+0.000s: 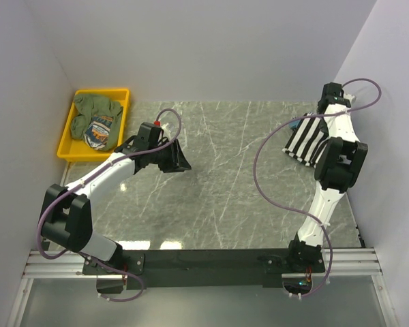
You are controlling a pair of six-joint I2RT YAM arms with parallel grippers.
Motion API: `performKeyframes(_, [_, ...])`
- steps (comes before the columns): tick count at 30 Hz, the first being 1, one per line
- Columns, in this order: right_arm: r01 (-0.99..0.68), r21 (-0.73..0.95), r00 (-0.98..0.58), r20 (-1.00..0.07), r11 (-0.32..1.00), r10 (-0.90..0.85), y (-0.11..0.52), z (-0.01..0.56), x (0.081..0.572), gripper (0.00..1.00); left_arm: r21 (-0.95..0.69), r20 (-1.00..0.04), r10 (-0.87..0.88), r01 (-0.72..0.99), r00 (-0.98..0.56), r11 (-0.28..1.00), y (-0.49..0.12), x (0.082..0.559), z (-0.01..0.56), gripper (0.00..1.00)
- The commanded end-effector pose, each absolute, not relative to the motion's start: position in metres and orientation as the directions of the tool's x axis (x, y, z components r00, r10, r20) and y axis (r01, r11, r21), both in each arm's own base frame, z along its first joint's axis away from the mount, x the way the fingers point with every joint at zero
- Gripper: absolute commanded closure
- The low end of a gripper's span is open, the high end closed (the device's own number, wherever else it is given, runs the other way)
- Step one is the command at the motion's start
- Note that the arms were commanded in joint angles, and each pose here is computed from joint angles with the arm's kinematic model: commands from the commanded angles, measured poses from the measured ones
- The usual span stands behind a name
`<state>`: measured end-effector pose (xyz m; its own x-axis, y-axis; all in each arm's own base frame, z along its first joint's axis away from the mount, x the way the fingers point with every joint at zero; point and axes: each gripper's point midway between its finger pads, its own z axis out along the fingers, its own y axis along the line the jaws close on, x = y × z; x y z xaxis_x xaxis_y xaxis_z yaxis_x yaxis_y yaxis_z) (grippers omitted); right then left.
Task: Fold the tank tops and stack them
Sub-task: Neatly place the folded tank top to the corner
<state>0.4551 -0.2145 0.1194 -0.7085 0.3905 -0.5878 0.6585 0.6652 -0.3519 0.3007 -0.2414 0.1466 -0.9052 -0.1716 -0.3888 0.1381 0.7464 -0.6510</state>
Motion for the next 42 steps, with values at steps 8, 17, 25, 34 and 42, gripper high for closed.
performKeyframes(8, [0.734, -0.284, -0.607, -0.681, 0.617, 0.409, -0.222, 0.167, 0.458, 0.52, -0.675, -0.421, -0.164, 0.188, -0.892, 0.713, -0.247, 0.304, 0.158, 0.55])
performKeyframes(17, [0.669, -0.063, -0.496, -0.78, 0.74, 0.382, -0.142, 0.228, 0.461, 0.25, -0.672, -0.456, -0.173, 0.211, -0.873, 0.71, -0.247, 0.309, 0.173, 0.54])
performKeyframes(25, [0.347, 0.201, -0.414, -0.844, 0.916, 0.341, 0.017, 0.255, 0.413, 0.1, -0.63, -0.513, -0.198, 0.21, -0.835, 0.748, -0.237, 0.316, 0.186, 0.54])
performKeyframes(34, [0.082, 0.397, -0.413, -0.821, 0.914, 0.394, 0.096, 0.241, 0.336, 0.07, -0.581, -0.57, -0.23, 0.189, -0.789, 0.791, -0.222, 0.321, 0.194, 0.54])
performKeyframes(42, [0.059, 0.417, -0.375, -0.833, 0.907, 0.407, 0.089, 0.23, 0.309, 0.06, -0.566, -0.586, -0.235, 0.184, -0.776, 0.804, -0.218, 0.323, 0.195, 0.54])
